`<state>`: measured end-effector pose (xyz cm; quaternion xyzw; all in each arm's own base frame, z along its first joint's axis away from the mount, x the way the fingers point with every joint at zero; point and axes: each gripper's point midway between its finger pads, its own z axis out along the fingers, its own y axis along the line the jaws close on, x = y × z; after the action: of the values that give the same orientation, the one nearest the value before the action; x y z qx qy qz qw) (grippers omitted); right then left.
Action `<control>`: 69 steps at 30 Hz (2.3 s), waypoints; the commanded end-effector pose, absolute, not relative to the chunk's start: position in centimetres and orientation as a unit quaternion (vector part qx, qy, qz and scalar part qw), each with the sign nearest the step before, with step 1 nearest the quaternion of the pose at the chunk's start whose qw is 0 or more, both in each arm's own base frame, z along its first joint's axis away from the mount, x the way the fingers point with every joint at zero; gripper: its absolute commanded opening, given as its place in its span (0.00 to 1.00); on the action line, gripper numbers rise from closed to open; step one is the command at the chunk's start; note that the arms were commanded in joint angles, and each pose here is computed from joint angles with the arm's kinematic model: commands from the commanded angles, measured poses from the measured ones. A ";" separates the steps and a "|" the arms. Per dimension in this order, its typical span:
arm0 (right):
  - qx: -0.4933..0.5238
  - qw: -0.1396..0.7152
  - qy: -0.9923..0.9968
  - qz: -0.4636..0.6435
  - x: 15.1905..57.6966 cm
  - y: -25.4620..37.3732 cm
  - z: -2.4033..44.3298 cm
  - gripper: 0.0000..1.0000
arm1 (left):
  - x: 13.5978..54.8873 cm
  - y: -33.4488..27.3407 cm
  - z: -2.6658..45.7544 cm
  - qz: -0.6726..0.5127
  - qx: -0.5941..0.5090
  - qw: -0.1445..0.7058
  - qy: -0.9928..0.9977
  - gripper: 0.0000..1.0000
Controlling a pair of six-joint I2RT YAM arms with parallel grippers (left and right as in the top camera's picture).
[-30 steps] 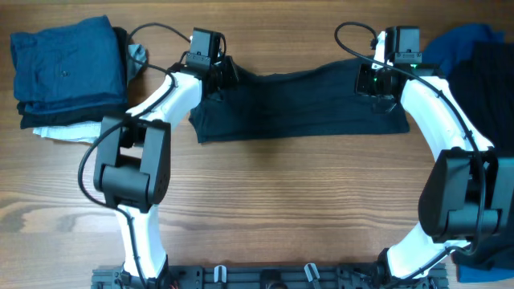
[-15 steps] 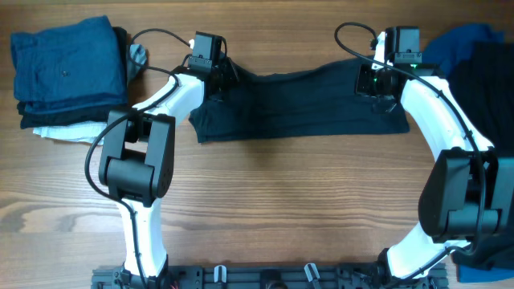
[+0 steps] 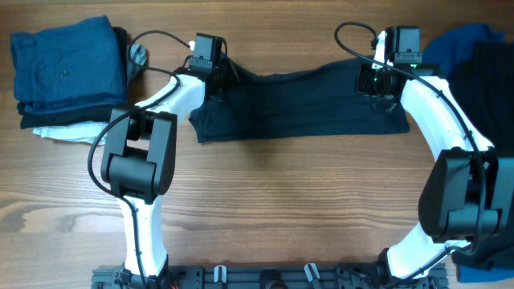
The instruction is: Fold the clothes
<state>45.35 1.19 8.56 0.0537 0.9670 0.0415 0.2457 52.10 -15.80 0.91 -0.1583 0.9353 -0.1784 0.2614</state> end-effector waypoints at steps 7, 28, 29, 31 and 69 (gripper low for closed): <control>0.072 0.253 0.964 0.038 45.9 0.7 8.0 0.17 | 52.9 -14.7 6.3 -0.188 -0.166 0.302 0.920 0.04; 0.093 0.420 0.903 0.014 58.0 -6.0 4.4 0.57 | 52.5 -14.6 6.0 -0.183 -0.166 0.293 0.924 0.04; 0.094 0.413 0.906 0.014 58.3 -6.0 3.6 0.58 | 52.4 -14.6 5.9 -0.181 -0.163 0.292 0.925 0.04; 0.112 0.411 0.904 0.015 58.9 -6.3 2.3 0.59 | 52.1 -14.5 5.6 -0.177 -0.163 0.285 0.928 0.04; 0.115 0.409 0.905 -0.005 58.4 -6.7 6.3 0.04 | 50.2 -14.0 4.5 -0.159 -0.144 0.244 0.946 0.39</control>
<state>58.15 -6.88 5.10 0.1166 0.9089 -0.0047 0.4004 50.46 -13.77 6.40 -0.1498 0.9394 -0.1571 0.2652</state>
